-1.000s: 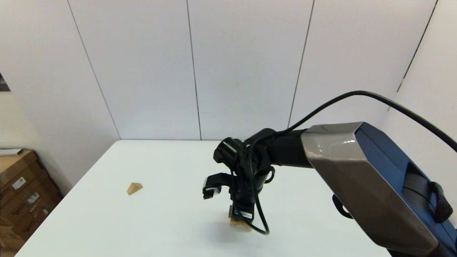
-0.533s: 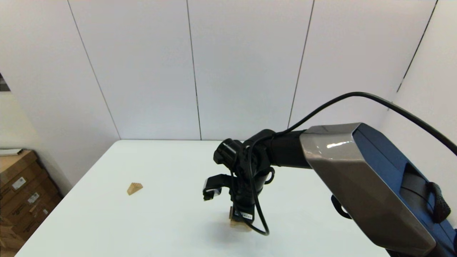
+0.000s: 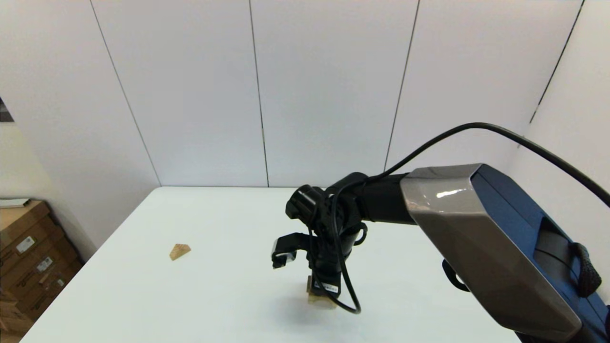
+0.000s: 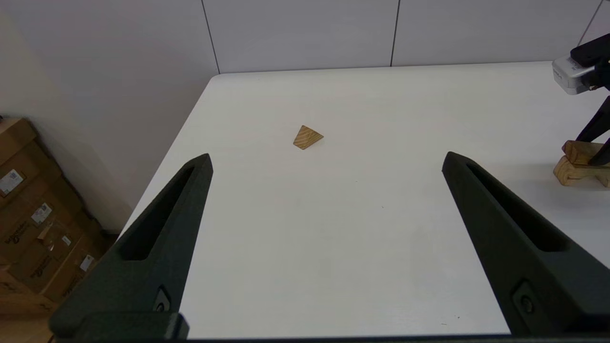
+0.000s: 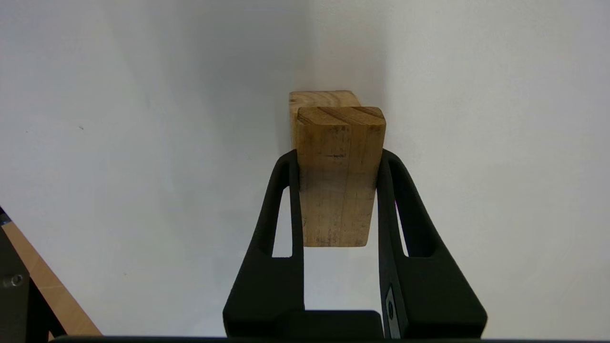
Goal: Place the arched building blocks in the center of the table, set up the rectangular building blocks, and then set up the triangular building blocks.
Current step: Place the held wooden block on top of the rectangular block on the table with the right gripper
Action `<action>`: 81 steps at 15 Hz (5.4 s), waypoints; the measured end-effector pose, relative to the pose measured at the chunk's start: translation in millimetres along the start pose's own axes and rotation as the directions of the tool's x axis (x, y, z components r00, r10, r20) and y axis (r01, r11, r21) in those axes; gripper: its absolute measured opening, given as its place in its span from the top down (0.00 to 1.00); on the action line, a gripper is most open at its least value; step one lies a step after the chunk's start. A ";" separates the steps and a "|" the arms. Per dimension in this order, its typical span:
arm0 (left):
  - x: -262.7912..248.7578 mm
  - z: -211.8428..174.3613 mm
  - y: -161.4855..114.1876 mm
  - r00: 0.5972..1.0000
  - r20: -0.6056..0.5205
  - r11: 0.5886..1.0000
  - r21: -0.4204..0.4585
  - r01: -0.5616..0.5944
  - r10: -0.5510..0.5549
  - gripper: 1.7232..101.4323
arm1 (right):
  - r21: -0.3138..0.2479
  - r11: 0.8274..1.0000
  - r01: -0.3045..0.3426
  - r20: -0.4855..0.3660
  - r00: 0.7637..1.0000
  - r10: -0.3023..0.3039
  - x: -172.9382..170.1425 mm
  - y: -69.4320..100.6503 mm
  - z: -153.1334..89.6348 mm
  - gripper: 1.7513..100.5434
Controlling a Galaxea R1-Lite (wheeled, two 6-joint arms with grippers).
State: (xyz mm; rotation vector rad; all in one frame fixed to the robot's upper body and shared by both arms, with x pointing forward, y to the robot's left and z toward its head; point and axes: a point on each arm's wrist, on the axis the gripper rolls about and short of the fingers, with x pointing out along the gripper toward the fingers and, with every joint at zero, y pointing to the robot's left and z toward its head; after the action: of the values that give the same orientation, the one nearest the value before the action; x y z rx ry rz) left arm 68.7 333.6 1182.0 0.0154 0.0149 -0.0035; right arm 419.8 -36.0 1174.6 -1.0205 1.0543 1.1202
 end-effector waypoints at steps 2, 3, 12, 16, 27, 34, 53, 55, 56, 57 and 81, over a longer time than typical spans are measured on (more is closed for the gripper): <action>0.0 0.0 0.0 1.000 0.000 1.000 0.000 0.000 0.000 0.04 | -0.001 1.000 0.001 0.001 1.000 -0.001 -0.3 -0.9 -0.7 0.77; 0.0 0.0 0.0 1.000 0.000 1.000 0.000 0.000 0.000 0.04 | -0.001 1.000 0.002 0.000 1.000 -0.002 -0.5 -0.9 -0.7 0.77; 0.0 0.0 0.0 1.000 0.000 1.000 0.000 0.000 0.000 0.04 | -0.037 0.999 -0.012 -0.010 1.000 0.011 -8.4 2.1 -2.4 0.77; 0.0 0.0 0.0 1.000 0.000 1.000 0.000 0.000 0.000 0.04 | -0.046 0.999 -0.018 -0.012 1.000 0.017 -8.5 3.3 -2.1 0.77; 0.0 0.0 0.0 1.000 0.000 1.000 0.000 0.000 0.000 0.04 | -0.061 0.998 -0.024 -0.014 1.000 0.023 -4.0 8.6 2.7 0.77; 0.0 0.0 0.0 1.000 0.000 1.000 0.000 0.000 0.000 0.04 | -0.067 0.998 -0.018 -0.018 1.000 0.017 -2.6 6.0 1.0 0.77; 0.0 0.0 0.0 1.000 0.000 1.000 0.000 -0.001 0.001 0.04 | -0.078 0.997 -0.003 -0.006 1.000 0.002 -0.2 1.4 0.4 0.77; 0.0 0.0 0.0 1.000 0.000 1.000 0.000 0.000 0.000 0.04 | -0.078 0.997 -0.003 -0.008 1.000 0.002 -0.2 1.3 0.0 0.77; 0.0 0.0 0.0 1.000 0.000 1.000 0.000 0.000 0.000 0.04 | -0.078 0.997 -0.002 -0.009 1.000 0.002 -0.1 1.1 -0.2 0.77; 0.0 0.0 0.0 1.000 0.000 1.000 0.000 0.000 0.000 0.04 | -0.079 0.997 -0.003 -0.009 1.000 0.002 -0.1 1.1 -0.2 0.77; 0.0 0.0 0.0 1.000 0.000 1.000 0.000 0.000 0.000 0.04 | -0.092 0.996 -0.005 -0.013 1.000 0.004 -1.8 -0.5 -2.5 0.55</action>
State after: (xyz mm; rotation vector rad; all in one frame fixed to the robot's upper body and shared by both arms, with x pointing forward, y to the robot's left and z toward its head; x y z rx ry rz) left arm 68.7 333.7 1182.1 0.0154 0.0153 -0.0039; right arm 419.8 -38.9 1175.9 -1.0999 1.0236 1.1759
